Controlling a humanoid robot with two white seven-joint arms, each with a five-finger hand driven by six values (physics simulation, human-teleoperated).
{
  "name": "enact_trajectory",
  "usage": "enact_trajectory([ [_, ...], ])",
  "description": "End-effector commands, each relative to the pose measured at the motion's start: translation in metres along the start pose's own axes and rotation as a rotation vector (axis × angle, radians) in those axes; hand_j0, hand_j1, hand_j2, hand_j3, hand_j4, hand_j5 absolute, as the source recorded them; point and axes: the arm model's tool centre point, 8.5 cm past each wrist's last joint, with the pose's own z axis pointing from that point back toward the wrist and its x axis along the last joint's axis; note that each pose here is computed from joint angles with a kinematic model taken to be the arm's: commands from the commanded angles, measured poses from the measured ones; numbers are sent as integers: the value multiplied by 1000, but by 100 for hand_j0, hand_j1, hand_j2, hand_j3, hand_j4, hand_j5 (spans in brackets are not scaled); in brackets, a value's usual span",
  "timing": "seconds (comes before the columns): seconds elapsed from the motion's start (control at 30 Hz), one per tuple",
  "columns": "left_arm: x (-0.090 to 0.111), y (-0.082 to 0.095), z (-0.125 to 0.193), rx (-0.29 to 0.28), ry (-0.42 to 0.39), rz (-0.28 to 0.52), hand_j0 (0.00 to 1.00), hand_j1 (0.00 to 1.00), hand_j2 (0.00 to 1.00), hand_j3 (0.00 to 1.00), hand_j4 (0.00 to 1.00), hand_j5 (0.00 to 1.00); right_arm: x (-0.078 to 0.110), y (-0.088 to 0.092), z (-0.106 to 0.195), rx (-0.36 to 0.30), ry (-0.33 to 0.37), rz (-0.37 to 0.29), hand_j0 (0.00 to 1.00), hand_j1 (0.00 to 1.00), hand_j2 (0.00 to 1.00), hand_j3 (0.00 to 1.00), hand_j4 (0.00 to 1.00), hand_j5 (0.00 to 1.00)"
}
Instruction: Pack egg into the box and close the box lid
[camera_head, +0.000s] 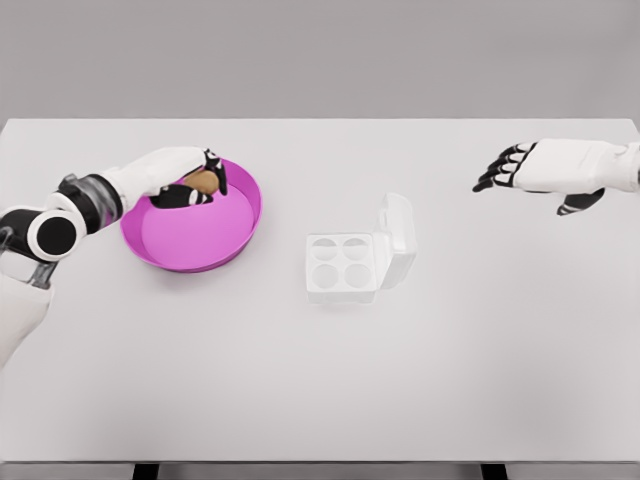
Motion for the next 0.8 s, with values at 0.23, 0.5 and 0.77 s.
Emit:
enact_trajectory([
  [0.23, 23, 4, 0, 23, -128, -69, 35, 35, 35, 35, 35, 35, -3, -3, 0, -6, 13, 6, 100, 100, 100, 100, 100, 100],
  [0.5, 40, 4, 0, 37, -198, -95, 35, 35, 35, 35, 35, 35, -3, -2, 0, -4, 14, 5, 100, 100, 100, 100, 100, 100],
  [0.77, 49, -1, -1, 39, -222, -89, 35, 35, 35, 35, 35, 35, -2, -3, -1, -6, 10, 6, 100, 100, 100, 100, 100, 100],
])
